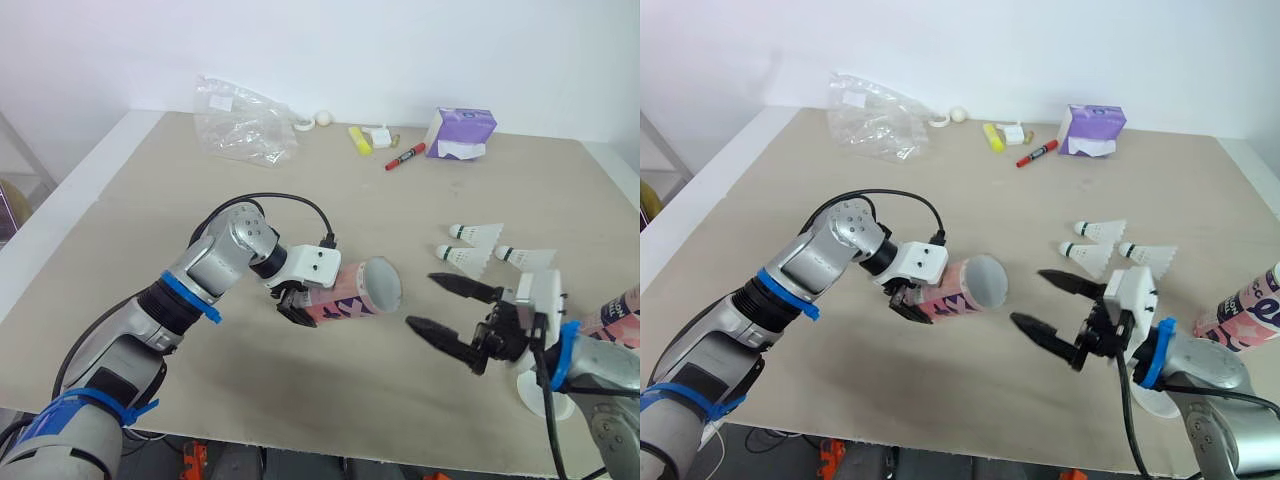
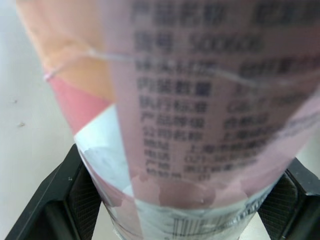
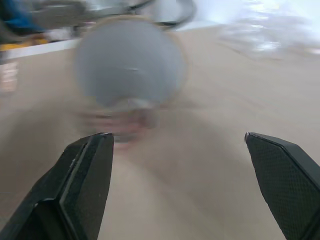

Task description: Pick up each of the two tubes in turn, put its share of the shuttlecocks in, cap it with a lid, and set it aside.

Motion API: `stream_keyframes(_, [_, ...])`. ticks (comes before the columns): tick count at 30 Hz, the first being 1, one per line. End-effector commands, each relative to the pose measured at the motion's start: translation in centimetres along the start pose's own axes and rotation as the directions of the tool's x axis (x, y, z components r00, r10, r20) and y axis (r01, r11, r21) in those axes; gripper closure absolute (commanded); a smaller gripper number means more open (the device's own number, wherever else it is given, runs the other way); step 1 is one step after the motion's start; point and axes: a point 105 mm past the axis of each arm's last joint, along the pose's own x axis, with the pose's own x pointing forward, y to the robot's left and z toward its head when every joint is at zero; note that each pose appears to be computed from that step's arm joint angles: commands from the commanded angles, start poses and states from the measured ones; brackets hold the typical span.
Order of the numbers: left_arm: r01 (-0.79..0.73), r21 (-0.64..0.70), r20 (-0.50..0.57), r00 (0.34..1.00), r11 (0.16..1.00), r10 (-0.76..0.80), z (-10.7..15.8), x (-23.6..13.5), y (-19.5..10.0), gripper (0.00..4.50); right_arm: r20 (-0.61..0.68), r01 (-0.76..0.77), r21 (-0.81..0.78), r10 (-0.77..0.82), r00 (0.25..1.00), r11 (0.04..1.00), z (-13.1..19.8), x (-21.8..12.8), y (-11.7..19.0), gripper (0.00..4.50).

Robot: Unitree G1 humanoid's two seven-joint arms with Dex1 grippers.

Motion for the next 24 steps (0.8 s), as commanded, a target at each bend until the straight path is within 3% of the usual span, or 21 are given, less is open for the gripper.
stream_keyframes(1, [0.002, 0.022, -0.008, 1.0, 1.0, -0.002, 0.4, -0.3, 0.1, 0.61, 0.041, 0.204, 0.02, -0.205, 0.978, 0.979, 0.9, -1.1, -3.5, 0.0])
stream_keyframes(10, [-0.012, 0.014, -0.005, 1.0, 1.0, 0.012, 0.3, -0.4, 0.2, 0.61, -0.038, 0.415, -0.007, -0.415, 0.909, 0.91, -1.6, -1.8, -6.8, 0.0])
stream_keyframes(24, [-0.026, 0.01, 0.0, 1.0, 1.0, 0.026, 0.3, -0.5, 0.3, 0.61, -0.079, 0.387, 0.061, -0.382, 0.921, 0.92, -4.2, -0.1, -8.9, 0.0])
